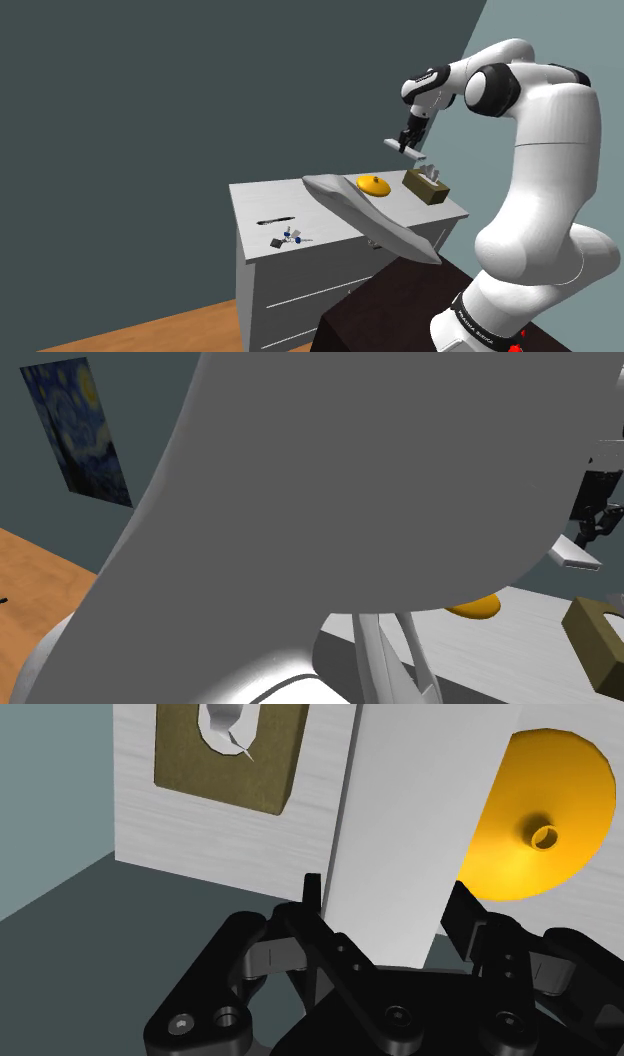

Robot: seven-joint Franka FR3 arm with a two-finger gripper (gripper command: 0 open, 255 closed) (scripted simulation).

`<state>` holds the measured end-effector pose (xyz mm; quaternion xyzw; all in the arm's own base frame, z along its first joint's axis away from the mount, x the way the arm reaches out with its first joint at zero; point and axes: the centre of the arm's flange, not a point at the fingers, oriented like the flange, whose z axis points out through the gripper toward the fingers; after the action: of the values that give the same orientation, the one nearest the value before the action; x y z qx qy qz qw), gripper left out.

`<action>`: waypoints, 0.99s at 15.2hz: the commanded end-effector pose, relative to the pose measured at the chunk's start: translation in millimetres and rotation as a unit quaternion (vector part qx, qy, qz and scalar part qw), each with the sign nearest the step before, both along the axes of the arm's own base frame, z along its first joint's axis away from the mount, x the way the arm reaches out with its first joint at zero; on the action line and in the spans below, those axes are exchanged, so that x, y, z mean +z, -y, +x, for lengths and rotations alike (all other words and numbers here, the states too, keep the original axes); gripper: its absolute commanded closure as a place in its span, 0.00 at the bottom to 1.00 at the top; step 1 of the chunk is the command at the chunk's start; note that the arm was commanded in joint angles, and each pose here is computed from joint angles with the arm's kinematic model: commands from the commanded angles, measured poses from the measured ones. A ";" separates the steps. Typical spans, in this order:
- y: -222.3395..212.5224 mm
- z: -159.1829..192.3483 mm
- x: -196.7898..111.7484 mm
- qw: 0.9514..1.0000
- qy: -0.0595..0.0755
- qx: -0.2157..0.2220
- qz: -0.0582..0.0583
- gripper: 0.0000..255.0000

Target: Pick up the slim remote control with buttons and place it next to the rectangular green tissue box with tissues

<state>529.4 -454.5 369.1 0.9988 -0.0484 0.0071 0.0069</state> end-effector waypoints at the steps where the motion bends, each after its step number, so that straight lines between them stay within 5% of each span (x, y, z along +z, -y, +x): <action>1: -0.8 -1.2 -10.1 1.000 0.000 0.000 0.000 1.00; 15: -0.9 -1.3 -84.1 1.000 0.000 0.000 0.000 1.00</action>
<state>527.5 -453.9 290.0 0.9988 -0.0485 0.0070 0.0069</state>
